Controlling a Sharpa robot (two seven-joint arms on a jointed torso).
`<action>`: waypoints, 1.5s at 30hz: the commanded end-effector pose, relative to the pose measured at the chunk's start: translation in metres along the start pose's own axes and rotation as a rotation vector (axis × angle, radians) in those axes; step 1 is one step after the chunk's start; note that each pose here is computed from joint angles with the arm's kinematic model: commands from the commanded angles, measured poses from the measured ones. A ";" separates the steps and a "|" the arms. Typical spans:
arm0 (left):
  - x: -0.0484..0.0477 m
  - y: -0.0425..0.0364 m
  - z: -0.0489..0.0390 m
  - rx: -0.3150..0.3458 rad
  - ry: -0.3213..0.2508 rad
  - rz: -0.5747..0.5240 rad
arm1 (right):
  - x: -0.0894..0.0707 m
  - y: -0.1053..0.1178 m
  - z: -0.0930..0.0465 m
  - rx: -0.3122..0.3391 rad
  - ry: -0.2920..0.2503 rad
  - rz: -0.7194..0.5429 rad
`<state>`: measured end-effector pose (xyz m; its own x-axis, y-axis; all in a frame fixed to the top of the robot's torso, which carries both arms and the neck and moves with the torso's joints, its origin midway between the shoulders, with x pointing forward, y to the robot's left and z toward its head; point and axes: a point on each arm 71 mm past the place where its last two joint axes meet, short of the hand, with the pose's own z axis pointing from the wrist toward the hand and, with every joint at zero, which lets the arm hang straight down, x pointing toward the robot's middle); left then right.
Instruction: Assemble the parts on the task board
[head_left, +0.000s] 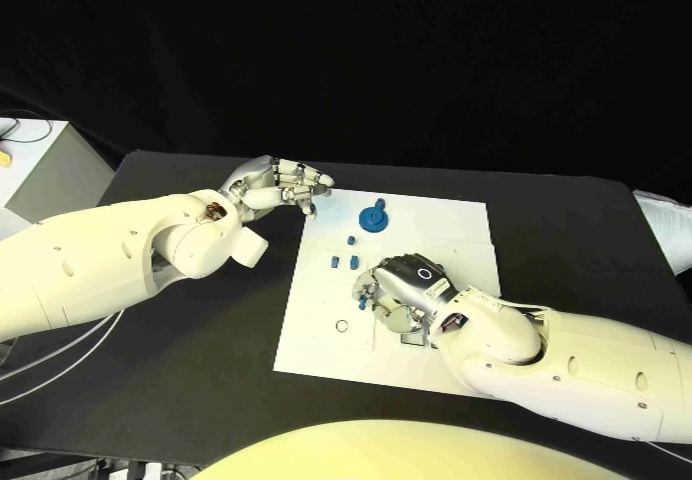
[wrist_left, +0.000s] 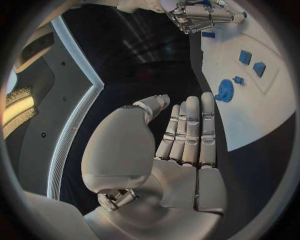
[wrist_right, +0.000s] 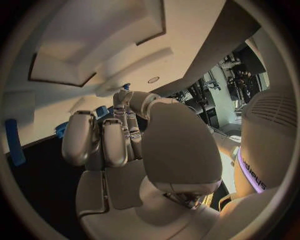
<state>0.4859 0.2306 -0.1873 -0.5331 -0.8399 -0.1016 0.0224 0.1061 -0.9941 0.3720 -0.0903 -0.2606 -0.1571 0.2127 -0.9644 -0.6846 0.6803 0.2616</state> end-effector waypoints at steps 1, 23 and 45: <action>0.0014 -0.0006 0.0002 0.005 0.010 -0.010 | 0.005 0.000 -0.001 -0.002 0.034 -0.021; 0.0003 0.0000 0.0000 0.000 0.007 -0.009 | 0.004 0.001 -0.005 -0.037 0.039 0.020; 0.0000 0.0009 -0.0001 -0.010 0.011 -0.010 | 0.001 -0.004 -0.007 -0.019 0.005 0.043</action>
<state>0.4865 0.2323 -0.1884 -0.5307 -0.8413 -0.1027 0.0133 0.1129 -0.9935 0.3706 -0.0984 -0.2642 -0.1895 0.2245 -0.9559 -0.6835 0.6687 0.2925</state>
